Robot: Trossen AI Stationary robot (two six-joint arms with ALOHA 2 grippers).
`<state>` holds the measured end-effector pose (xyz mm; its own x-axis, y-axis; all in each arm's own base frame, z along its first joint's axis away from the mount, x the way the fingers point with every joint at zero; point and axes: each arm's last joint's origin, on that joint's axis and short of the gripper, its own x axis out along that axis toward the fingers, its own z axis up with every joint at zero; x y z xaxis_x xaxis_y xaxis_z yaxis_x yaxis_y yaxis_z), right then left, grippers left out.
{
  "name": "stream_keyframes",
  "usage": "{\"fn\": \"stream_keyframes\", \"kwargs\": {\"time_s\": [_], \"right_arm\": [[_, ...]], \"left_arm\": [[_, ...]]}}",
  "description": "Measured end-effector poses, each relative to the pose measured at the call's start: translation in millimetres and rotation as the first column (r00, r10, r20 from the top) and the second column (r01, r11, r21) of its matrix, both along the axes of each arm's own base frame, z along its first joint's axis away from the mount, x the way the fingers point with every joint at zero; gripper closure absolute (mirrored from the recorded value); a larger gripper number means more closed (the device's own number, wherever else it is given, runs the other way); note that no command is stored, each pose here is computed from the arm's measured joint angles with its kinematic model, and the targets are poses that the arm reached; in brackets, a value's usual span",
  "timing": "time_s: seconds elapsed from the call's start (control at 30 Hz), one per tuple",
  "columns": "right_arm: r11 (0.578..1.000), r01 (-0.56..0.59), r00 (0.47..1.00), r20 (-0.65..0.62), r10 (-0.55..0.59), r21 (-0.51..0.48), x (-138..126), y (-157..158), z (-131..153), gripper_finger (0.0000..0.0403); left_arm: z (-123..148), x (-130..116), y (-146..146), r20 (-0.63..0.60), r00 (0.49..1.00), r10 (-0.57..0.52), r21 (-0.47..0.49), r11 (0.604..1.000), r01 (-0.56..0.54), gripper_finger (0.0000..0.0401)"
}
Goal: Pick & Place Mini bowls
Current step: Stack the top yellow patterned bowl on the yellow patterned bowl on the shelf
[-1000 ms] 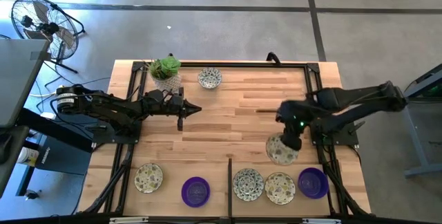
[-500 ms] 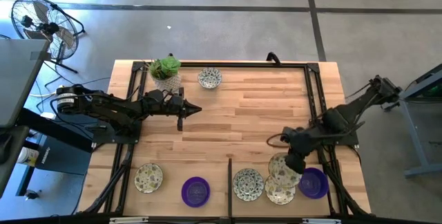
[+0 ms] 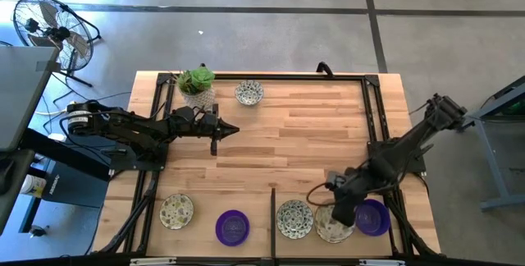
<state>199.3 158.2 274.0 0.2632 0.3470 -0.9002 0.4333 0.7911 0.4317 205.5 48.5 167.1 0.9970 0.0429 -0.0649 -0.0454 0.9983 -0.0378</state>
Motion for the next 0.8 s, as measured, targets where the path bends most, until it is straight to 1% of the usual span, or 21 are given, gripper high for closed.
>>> {"fn": "stream_keyframes", "kwargs": {"time_s": [0.13,0.23,0.33,0.47,0.8], "right_arm": [[0.999,-0.032,0.999,-0.006,0.032,-0.037,1,4,-6,0.0395],[0.998,-0.033,0.999,-0.019,0.032,-0.046,0,4,-17,0.0394],[0.999,-0.040,0.998,-0.044,0.039,-0.031,-2,3,-31,0.0394],[0.999,-0.048,0.998,-0.033,0.049,0.011,-2,4,-45,0.0394],[0.999,-0.036,0.999,-0.006,0.036,-0.004,-3,2,-57,0.0385]], "left_arm": [[0,0,0,0.000,1.000,0.000,0.000,1.000,0.000,0.0389],[0,0,0,0.000,1.000,0.001,-0.008,1.000,-0.001,0.0389],[0,0,0,-0.001,1.000,0.001,-0.008,1.000,-0.001,0.0389],[0,0,0,-0.001,1.000,0.001,-0.008,1.000,-0.001,0.0389],[0,0,0,0.000,1.000,0.001,-0.008,1.000,-0.001,0.0389]]}}
